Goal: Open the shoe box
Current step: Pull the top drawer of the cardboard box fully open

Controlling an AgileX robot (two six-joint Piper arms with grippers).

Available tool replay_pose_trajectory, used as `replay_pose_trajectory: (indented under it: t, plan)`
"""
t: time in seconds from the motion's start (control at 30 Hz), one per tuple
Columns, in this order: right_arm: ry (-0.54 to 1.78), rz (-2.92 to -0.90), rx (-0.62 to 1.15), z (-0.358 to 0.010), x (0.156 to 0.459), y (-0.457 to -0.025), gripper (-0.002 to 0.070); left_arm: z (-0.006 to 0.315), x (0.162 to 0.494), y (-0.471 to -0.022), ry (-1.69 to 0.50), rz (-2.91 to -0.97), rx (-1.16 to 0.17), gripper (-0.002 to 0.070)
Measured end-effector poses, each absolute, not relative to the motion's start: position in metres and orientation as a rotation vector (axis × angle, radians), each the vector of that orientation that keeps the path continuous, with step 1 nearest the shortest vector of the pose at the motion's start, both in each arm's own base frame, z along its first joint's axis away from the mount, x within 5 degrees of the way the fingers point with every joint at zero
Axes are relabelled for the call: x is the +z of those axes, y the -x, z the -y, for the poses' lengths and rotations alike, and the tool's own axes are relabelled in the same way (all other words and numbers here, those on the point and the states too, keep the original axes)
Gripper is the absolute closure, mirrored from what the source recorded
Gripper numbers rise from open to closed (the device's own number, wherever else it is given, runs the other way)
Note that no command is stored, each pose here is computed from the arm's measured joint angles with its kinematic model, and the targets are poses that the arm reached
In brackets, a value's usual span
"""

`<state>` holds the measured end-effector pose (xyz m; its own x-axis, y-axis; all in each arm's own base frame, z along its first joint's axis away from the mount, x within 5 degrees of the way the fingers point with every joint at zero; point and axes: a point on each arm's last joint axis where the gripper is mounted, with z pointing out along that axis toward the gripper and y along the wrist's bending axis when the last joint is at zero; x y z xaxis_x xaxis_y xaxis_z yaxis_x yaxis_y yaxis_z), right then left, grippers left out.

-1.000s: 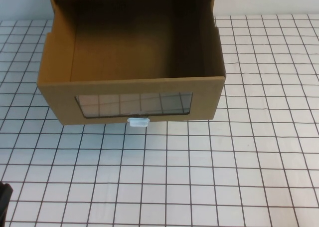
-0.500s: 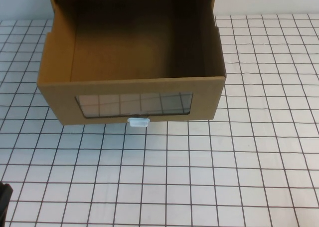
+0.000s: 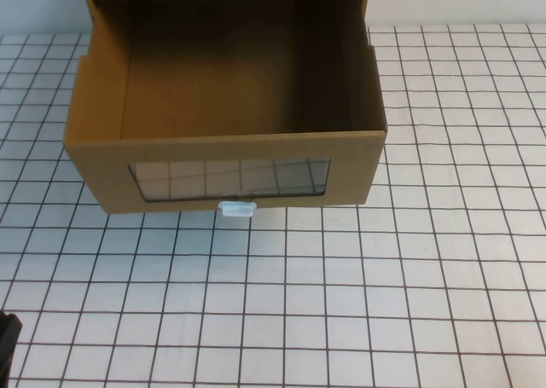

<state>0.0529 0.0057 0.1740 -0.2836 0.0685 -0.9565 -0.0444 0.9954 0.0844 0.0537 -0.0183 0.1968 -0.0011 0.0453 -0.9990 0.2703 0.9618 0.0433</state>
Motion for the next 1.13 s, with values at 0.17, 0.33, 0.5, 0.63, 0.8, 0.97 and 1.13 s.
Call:
replay_pose_trajectory:
  t: [0.17,0.33,0.5,0.63,0.8,0.97,1.13]
  plan:
    - [-0.017,-1.855,0.109,-0.006,0.174,-0.053,0.0689,0.018,0.197,-0.054,-0.251,-1.568,-0.180,0.0677]
    - [-0.017,-1.855,0.109,-0.006,0.174,-0.053,0.0689,0.018,0.195,-0.054,-0.302,-1.577,-0.120,0.0677]
    - [-0.023,-1.855,0.111,-0.006,0.174,-0.053,0.0689,0.013,0.190,-0.055,-0.274,-1.633,-0.060,0.0677]
    - [-0.023,-1.855,0.111,-0.006,0.174,-0.053,0.0689,0.011,0.180,-0.054,-0.238,-1.752,-0.056,0.0677]
    - [-0.023,-1.855,0.111,-0.006,0.174,-0.053,0.0689,0.010,0.173,-0.052,-0.226,-1.835,-0.050,0.0677]
    - [-0.023,-1.855,0.111,-0.006,0.174,-0.053,0.0689,0.010,0.173,-0.052,-0.229,-1.835,-0.046,0.0677]
    - [-0.023,-1.855,0.111,-0.006,0.174,-0.053,0.0689,0.010,0.173,-0.052,-0.227,-1.835,-0.045,0.0677]
